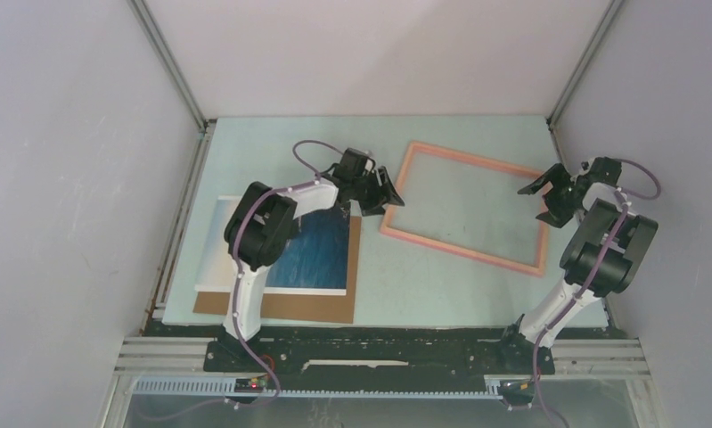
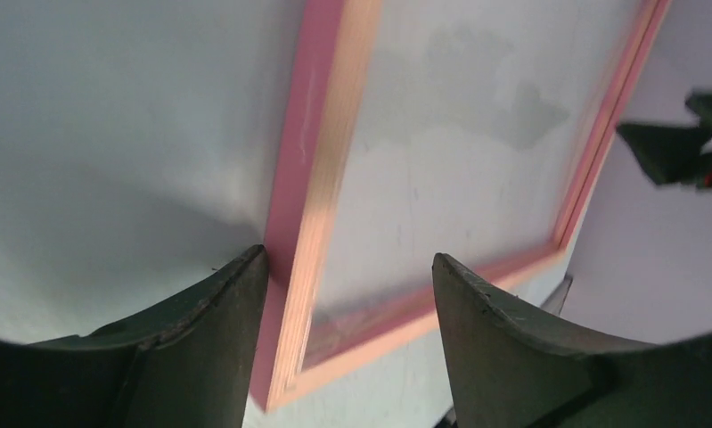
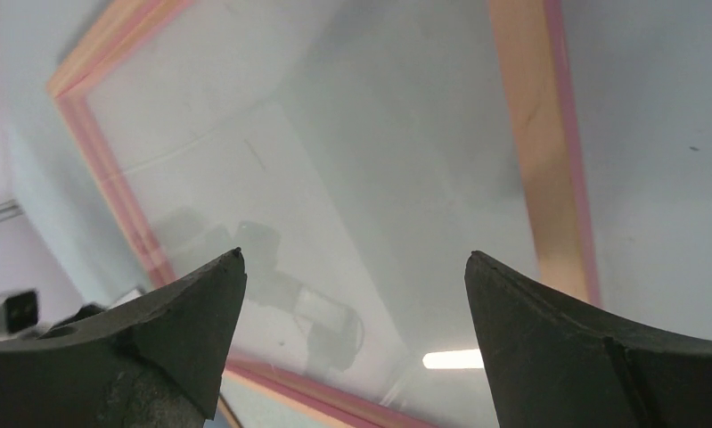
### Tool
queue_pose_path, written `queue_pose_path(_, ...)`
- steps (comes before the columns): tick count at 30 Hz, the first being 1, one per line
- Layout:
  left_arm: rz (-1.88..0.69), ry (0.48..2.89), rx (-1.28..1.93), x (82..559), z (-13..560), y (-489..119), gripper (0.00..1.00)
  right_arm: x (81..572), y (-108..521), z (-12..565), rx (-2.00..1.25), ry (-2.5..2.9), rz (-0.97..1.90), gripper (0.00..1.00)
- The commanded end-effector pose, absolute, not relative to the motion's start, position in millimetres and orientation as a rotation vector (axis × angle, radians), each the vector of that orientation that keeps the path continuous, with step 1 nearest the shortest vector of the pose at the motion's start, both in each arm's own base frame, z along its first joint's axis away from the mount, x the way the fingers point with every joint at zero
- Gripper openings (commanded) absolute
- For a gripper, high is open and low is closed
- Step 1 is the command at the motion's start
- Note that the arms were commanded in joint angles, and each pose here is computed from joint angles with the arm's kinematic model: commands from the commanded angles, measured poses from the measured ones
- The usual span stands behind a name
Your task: Put the photo into the frame
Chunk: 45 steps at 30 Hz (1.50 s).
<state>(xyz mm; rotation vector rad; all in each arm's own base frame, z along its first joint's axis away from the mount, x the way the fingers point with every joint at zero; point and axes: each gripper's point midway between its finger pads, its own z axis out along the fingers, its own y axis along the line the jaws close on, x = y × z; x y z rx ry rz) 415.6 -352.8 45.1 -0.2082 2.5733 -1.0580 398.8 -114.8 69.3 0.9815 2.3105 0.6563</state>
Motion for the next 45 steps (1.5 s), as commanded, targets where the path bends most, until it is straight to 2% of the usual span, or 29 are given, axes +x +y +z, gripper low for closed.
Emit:
queue_pose_path(1,-1.240,2.482,-0.113,371,101,-377,0.70,386,-141,75,0.949,2.363,0.417,1.00)
queue_pose_path(5,-1.227,2.493,-0.132,359,102,-361,0.71,390,-149,91,0.922,2.326,0.365,0.99)
queue_pose_path(14,-1.233,2.510,-0.095,359,116,-354,0.72,388,-212,111,0.966,2.305,0.015,0.90)
queue_pose_path(24,-1.213,2.578,-0.069,375,97,-368,0.76,416,-217,64,1.015,2.394,0.249,0.77)
queue_pose_path(31,-1.205,2.629,-0.092,374,75,-383,0.75,431,-176,39,0.944,2.473,0.438,0.72)
queue_pose_path(36,-1.210,2.662,-0.113,363,66,-381,0.68,439,-153,48,0.879,2.454,0.556,0.71)
queue_pose_path(40,-1.301,2.623,-0.124,339,80,-381,0.61,446,-139,66,0.819,2.427,0.632,0.71)
queue_pose_path(45,-1.337,2.603,-0.121,308,96,-372,0.60,454,-111,84,0.723,2.395,0.772,0.70)
